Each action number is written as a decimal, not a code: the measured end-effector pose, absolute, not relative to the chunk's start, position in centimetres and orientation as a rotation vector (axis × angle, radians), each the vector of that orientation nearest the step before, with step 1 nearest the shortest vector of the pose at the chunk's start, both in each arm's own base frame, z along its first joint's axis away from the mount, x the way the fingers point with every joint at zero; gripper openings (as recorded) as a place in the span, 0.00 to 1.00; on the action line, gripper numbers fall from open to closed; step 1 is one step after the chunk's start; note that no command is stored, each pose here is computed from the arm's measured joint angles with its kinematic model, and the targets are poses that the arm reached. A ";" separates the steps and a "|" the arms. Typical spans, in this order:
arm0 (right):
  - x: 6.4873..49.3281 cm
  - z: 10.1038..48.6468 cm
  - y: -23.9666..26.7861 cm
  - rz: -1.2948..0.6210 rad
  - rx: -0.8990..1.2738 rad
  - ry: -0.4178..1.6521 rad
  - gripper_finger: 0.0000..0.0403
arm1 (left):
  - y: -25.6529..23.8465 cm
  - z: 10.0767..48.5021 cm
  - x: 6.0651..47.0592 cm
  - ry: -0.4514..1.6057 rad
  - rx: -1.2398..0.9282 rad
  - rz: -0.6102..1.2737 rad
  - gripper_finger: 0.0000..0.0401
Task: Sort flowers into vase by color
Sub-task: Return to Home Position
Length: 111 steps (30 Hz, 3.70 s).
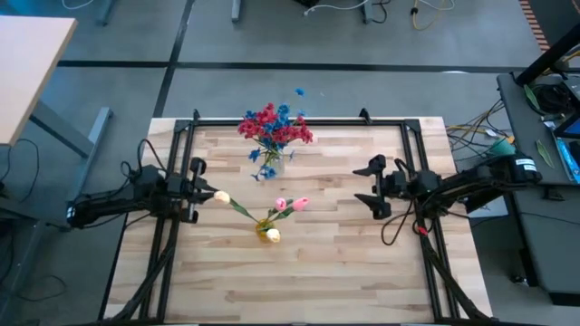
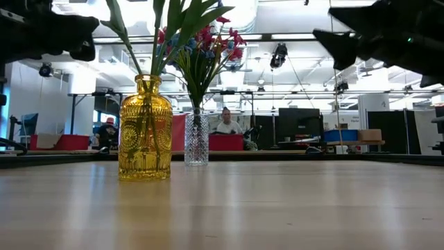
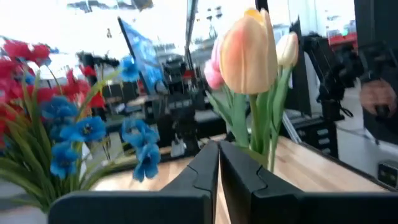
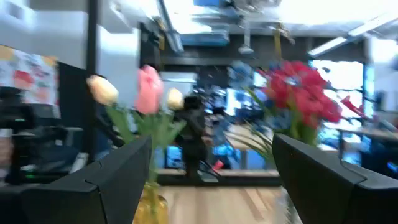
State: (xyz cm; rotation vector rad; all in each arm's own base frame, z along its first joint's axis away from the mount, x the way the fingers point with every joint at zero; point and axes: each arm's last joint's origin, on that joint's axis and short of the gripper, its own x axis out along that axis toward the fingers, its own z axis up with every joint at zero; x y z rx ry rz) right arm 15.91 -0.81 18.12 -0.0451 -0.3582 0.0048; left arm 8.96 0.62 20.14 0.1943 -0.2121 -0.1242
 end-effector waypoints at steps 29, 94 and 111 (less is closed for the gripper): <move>10.6 20.7 -0.2 0.066 -0.225 -0.410 0.81 | 0.5 20.7 8.4 -0.064 0.196 -0.146 0.00; 9.8 18.0 -0.2 0.070 -0.321 -0.149 0.81 | 0.6 20.2 8.7 0.010 0.088 -0.125 0.00; 9.8 18.0 -0.2 0.070 -0.321 -0.149 0.81 | 0.6 20.2 8.7 0.010 0.088 -0.125 0.00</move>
